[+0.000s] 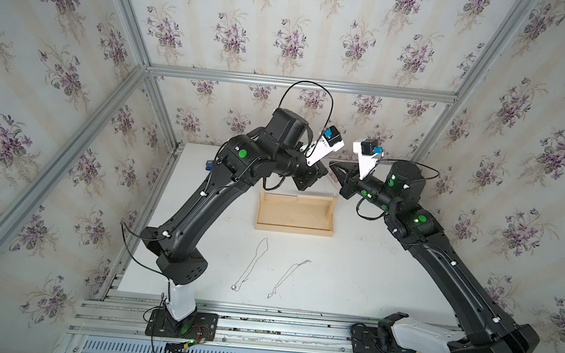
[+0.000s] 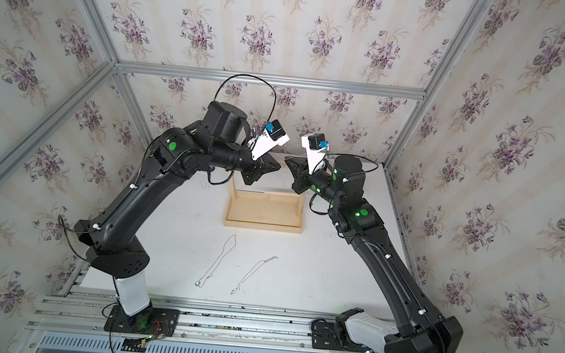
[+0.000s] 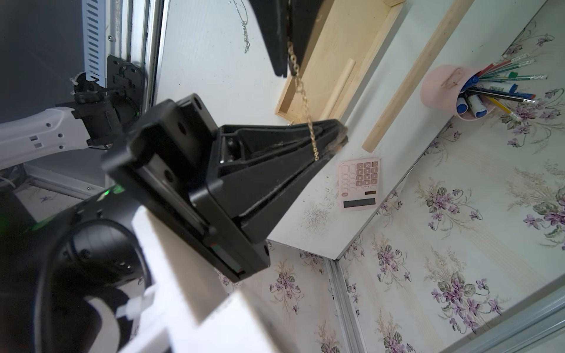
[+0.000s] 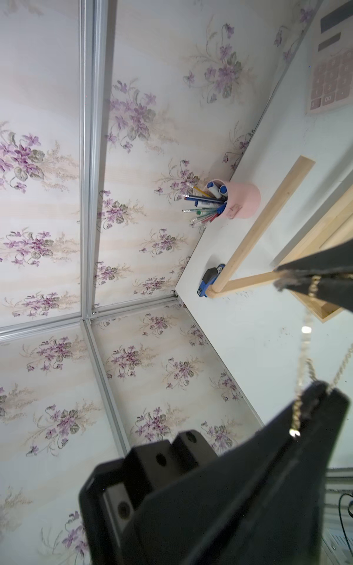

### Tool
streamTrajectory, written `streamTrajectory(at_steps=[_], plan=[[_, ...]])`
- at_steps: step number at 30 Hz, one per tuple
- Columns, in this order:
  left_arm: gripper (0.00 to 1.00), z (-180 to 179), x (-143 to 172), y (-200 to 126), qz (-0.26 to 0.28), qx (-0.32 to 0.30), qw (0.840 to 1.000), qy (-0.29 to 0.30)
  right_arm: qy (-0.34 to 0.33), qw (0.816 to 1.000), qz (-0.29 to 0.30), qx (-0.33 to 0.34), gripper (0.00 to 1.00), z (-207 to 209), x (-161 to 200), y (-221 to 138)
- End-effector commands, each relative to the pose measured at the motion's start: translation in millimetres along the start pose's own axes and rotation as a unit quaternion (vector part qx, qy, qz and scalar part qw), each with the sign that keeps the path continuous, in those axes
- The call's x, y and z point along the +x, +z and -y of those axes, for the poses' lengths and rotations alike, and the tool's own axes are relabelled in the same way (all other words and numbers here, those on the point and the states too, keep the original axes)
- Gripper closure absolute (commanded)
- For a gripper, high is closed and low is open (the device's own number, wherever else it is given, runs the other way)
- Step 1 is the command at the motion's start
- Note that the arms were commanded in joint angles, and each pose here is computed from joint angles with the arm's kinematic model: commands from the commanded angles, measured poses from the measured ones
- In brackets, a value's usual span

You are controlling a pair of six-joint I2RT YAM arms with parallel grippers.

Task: Hang the necklace on the jewelry display stand
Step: Hang the necklace on the stand.

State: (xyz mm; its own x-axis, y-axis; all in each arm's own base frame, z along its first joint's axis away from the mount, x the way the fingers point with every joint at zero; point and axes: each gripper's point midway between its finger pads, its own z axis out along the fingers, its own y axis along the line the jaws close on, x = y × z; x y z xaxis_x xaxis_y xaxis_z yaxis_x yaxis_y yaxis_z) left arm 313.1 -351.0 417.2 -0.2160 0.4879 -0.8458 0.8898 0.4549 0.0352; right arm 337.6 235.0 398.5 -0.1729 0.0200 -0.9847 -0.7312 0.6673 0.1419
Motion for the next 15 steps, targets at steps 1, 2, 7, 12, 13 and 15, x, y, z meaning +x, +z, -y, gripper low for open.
streamTrajectory(at_steps=[1, 2, 7, 12, 13, 15], plan=[[1.00, -12, 7, 12, -0.017, -0.023, 1.000, -0.007, -0.006, 1.000, 0.023, 0.003, 1.00, 6, -8, 5], [1.00, -14, 9, 17, -0.021, -0.026, 0.999, -0.011, -0.007, 1.000, 0.023, 0.005, 1.00, 8, -8, 7], [1.00, -28, 15, 36, -0.031, -0.046, 0.998, -0.024, -0.007, 1.000, 0.016, 0.023, 1.00, 22, 1, 16], [1.00, -40, 17, 48, -0.030, -0.063, 0.997, -0.035, -0.004, 0.999, 0.014, 0.044, 1.00, 40, 13, 22], [1.00, -41, 17, 51, -0.030, -0.063, 0.997, -0.036, -0.002, 0.999, 0.013, 0.047, 1.00, 43, 17, 24], [1.00, -46, 17, 54, -0.029, -0.068, 0.996, -0.040, 0.003, 0.998, 0.008, 0.055, 1.00, 52, 23, 28]])
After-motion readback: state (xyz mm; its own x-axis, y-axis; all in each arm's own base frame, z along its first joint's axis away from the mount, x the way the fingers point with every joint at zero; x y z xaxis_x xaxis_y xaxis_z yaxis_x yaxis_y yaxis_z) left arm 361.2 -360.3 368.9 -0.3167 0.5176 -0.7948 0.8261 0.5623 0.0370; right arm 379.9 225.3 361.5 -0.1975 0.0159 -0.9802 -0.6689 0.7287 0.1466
